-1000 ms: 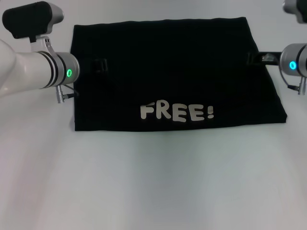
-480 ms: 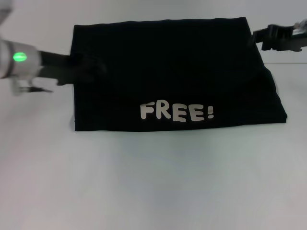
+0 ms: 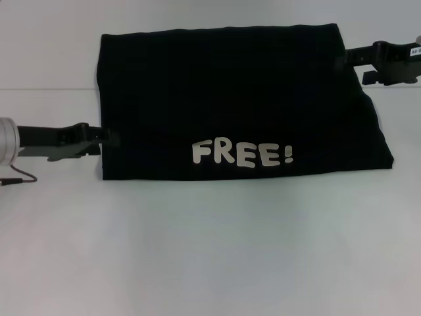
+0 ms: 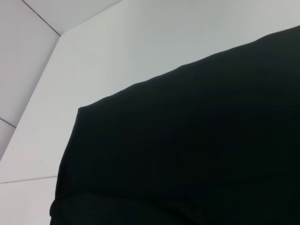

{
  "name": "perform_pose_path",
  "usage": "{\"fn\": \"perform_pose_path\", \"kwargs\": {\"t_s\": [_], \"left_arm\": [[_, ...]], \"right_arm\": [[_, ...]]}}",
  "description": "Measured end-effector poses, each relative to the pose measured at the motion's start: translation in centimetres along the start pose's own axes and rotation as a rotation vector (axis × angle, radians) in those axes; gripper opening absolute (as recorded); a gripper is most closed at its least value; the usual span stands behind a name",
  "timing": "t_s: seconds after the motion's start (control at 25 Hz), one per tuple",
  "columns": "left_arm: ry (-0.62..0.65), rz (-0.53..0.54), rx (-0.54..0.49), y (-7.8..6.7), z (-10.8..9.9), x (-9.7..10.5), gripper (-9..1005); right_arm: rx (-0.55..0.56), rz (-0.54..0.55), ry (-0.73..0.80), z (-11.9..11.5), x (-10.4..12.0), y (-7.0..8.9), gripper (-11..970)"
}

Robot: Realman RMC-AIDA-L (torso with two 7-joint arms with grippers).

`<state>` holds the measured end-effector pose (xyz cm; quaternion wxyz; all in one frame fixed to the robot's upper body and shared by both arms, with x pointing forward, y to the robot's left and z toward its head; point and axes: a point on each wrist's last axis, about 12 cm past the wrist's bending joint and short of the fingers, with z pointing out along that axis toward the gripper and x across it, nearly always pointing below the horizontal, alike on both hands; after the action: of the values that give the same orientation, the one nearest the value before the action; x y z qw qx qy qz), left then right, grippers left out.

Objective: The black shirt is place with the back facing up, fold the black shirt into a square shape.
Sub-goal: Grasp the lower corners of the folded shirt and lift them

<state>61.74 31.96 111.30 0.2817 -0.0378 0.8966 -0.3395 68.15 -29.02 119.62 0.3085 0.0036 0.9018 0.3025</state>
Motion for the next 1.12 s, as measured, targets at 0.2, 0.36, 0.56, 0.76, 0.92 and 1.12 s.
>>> {"fn": "perform_pose_path", "kwargs": {"t_s": [0.2,0.36,0.56,0.76,0.92,1.12], "left_arm": [[-0.025,-0.037,-0.047,0.7,1.3,0.8,571],[-0.034,-0.021,-0.087,0.9,2.0,0.9,560],[-0.024,0.008,-0.12,0.8,2.7,1.2,546],[-0.013,0.025,-0.147,0.8,3.4,1.6,517],[-0.01,0.031,-0.152,0.7,3.8,1.8,482],[0.023,0.055,-0.137,-0.1,4.4,2.2,463]], "right_arm": [[0.004,0.005,-0.003,0.0,0.1,-0.2,838],[0.01,0.01,-0.012,-0.1,0.1,-0.5,838],[0.015,0.013,-0.017,0.0,0.2,-0.7,837],[0.014,0.013,-0.018,0.0,0.2,-0.7,837],[0.015,0.014,-0.019,0.0,0.2,-0.7,836],[0.014,0.022,-0.025,-0.1,0.2,-0.9,836]]}}
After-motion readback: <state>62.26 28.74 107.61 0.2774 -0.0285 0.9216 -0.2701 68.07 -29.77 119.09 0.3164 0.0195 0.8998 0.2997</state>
